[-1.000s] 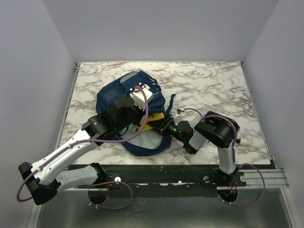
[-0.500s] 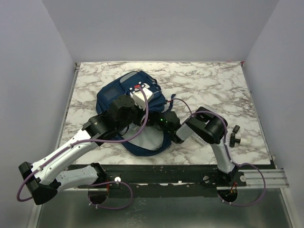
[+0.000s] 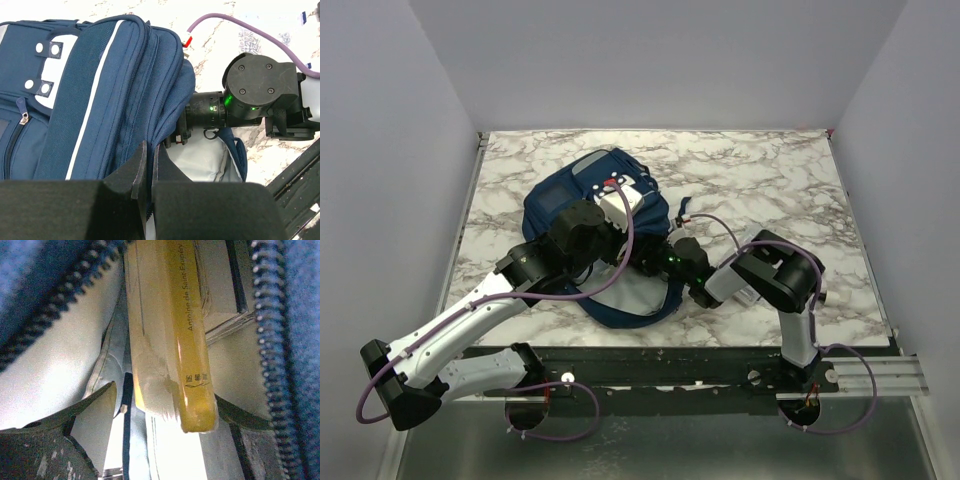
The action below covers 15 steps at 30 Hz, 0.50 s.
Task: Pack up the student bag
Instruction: Place the book in the student bag.
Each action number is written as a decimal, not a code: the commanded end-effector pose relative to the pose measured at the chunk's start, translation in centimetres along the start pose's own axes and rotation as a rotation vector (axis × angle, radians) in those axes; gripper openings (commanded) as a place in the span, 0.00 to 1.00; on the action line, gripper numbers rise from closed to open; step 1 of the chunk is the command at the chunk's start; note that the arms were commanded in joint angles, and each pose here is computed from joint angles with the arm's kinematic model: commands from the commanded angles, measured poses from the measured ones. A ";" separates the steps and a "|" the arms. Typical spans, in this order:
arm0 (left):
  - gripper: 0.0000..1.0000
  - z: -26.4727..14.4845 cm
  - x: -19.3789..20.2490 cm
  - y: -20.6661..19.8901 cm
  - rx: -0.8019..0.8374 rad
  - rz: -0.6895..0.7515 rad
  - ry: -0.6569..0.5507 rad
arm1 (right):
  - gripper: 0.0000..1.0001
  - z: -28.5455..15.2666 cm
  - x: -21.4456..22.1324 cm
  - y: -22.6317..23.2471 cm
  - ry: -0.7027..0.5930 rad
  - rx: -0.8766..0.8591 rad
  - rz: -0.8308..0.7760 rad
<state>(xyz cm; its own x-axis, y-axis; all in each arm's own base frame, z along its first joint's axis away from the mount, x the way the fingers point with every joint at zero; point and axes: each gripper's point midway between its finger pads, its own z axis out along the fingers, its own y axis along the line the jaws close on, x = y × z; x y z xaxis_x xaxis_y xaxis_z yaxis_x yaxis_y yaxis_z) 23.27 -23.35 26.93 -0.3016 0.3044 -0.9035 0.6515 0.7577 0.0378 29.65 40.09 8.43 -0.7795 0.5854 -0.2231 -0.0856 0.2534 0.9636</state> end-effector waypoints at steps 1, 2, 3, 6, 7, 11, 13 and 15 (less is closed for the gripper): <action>0.00 -0.8 -3.9 -0.1 0.006 -0.017 -0.151 | 0.67 -0.9 0.4 -0.3 0.018 0.037 -0.005; 0.00 -0.8 -4.0 -0.1 0.004 -0.015 -0.151 | 0.67 -1.0 0.6 -0.3 0.027 0.038 -0.002; 0.00 -0.8 -4.0 -0.1 0.004 -0.013 -0.150 | 0.67 -1.0 0.6 -0.3 0.029 0.036 -0.004; 0.00 -0.8 -3.9 -0.1 0.006 -0.015 -0.150 | 0.65 -1.1 0.6 -0.5 0.021 0.038 0.023; 0.00 -0.8 -3.9 0.0 -0.001 -0.015 -0.149 | 0.63 -1.2 0.6 -0.3 0.022 0.032 0.035; 0.00 -0.5 -3.7 -0.1 0.003 -0.012 -0.140 | 0.44 -1.2 0.8 0.5 0.014 0.000 0.041; 0.00 -0.5 -3.7 -0.1 0.000 -0.013 -0.139 | 0.39 -0.7 0.6 1.6 0.014 -0.055 0.044; 0.00 -0.4 -3.7 -0.1 -0.001 -0.011 -0.137 | 0.33 0.5 0.5 3.1 0.014 -0.123 0.005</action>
<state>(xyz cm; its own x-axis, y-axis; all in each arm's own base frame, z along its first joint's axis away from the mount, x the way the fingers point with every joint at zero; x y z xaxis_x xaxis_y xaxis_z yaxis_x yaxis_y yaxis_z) 23.28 -23.32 26.90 -0.3018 0.3052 -0.9032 0.6509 0.7582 0.0387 28.60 39.81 8.39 -0.7955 0.5780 -0.1818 -0.0478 0.2393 0.9698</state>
